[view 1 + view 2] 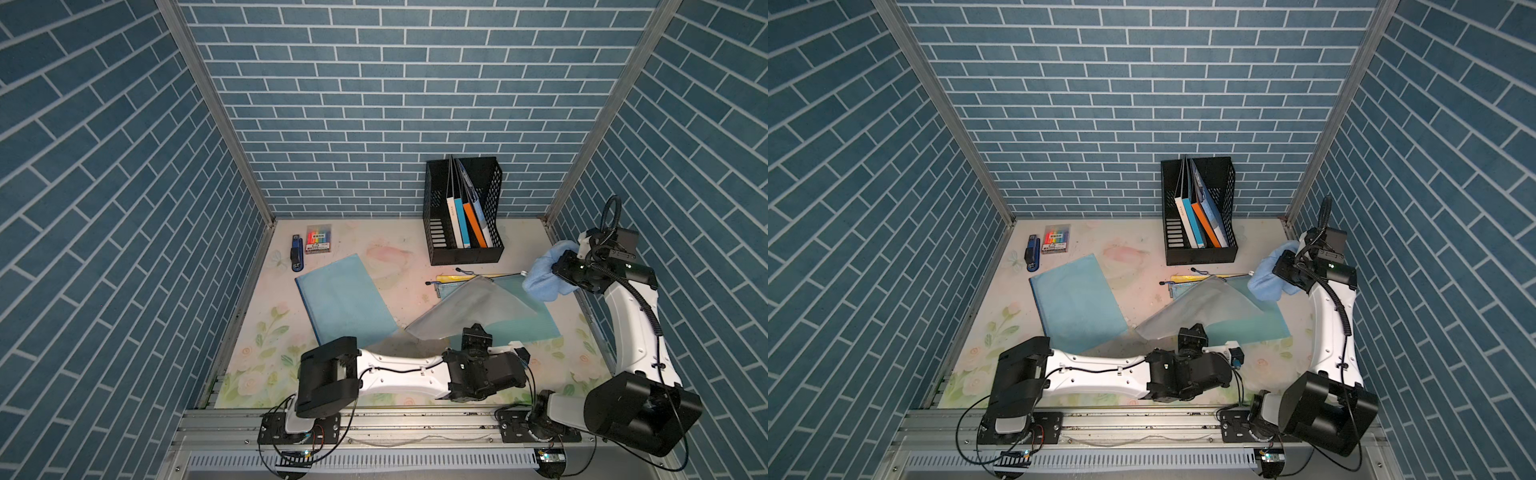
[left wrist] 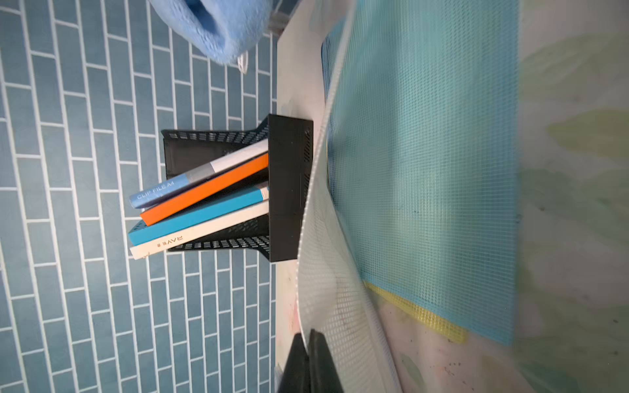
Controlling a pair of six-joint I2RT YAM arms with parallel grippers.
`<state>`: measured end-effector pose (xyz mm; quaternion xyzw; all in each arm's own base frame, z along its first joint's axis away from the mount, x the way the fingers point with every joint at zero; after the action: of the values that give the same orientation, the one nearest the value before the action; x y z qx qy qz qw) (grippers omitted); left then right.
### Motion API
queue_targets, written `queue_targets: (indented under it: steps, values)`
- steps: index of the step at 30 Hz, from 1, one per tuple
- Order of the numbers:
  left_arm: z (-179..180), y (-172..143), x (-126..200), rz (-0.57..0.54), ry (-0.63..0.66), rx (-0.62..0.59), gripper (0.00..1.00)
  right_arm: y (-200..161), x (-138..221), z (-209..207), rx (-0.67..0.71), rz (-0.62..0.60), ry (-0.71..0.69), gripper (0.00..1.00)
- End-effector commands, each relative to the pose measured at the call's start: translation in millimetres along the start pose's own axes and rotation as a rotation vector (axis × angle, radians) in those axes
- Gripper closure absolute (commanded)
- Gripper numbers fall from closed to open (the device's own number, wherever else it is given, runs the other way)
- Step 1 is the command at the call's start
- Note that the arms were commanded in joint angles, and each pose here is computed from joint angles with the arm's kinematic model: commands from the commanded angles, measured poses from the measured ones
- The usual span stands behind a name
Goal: Wipe the document bag
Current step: Adjust the document bag at the center of the board.
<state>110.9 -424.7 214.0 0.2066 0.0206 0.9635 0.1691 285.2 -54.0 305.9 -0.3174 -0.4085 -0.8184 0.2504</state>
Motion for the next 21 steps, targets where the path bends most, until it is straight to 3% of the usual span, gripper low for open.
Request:
queue_targets:
  steps: [1,11,21]
  values:
    - [5.9,6.6,6.1,-0.140,0.009,0.062,1.00,-1.7,-3.8,-0.2,-0.029,0.005,0.032,0.94]
    - [-52.7,0.7,-2.8,-0.197,-0.244,0.057,0.98,-14.6,-19.0,-10.8,-0.043,0.072,0.007,0.94]
    - [-91.1,-11.4,-9.6,-0.189,-0.357,0.051,0.87,-33.7,-41.7,3.9,0.023,0.174,0.015,0.95]
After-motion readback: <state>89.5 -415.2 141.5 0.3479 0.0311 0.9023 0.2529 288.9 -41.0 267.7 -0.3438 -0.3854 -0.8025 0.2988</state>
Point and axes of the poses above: each gripper's point midway between its finger pads, its own x axis back along the fingers, its own z axis along the line the jaws close on, y = z × x, the point moved 9 cm from there along x, back along the fingers, and after that the axes turned 7 degrees about -x, right-handed, at the moved point
